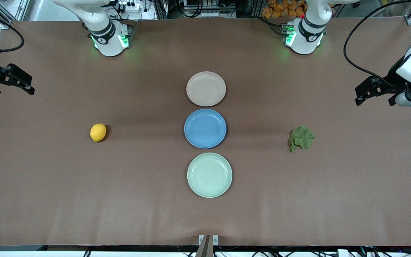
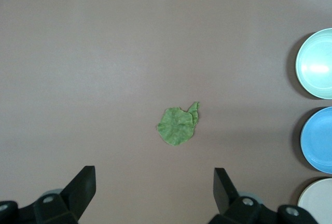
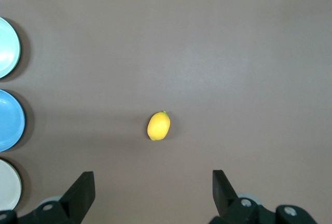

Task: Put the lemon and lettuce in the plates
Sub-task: 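Reach the right gripper to the lemon while the left gripper reaches the lettuce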

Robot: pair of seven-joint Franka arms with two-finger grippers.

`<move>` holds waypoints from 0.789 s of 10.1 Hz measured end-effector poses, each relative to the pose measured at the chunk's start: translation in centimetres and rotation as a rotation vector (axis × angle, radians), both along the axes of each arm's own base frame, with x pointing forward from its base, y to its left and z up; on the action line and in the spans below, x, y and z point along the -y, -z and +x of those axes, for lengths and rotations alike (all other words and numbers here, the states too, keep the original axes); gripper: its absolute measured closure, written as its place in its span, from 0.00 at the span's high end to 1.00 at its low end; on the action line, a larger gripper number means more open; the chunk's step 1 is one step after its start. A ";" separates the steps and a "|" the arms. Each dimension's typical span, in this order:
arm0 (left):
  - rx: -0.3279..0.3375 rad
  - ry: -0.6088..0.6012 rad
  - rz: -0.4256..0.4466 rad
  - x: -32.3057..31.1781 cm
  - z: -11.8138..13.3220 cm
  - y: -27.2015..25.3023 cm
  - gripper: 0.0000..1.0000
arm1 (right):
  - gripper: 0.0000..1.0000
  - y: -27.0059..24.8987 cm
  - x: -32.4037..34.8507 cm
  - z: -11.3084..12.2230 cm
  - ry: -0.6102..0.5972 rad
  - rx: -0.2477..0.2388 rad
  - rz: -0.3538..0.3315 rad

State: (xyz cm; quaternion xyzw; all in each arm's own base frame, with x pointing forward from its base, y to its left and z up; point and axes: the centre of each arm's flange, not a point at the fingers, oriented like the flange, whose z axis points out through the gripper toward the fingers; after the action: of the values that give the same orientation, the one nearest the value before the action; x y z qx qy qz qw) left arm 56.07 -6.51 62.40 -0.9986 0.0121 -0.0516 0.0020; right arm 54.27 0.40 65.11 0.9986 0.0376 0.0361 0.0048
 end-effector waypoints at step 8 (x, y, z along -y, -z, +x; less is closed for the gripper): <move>-0.214 0.004 0.023 0.6 3.5 13.8 1.00 | 1.00 5.6 0.1 2.2 0.002 -0.070 0.001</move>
State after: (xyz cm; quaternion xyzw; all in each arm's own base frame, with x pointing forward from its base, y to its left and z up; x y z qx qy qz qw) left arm 59.54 -7.07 48.59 -0.9983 0.0147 0.0557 0.0122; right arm 56.49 0.27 59.52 0.9993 0.0368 0.0011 0.0029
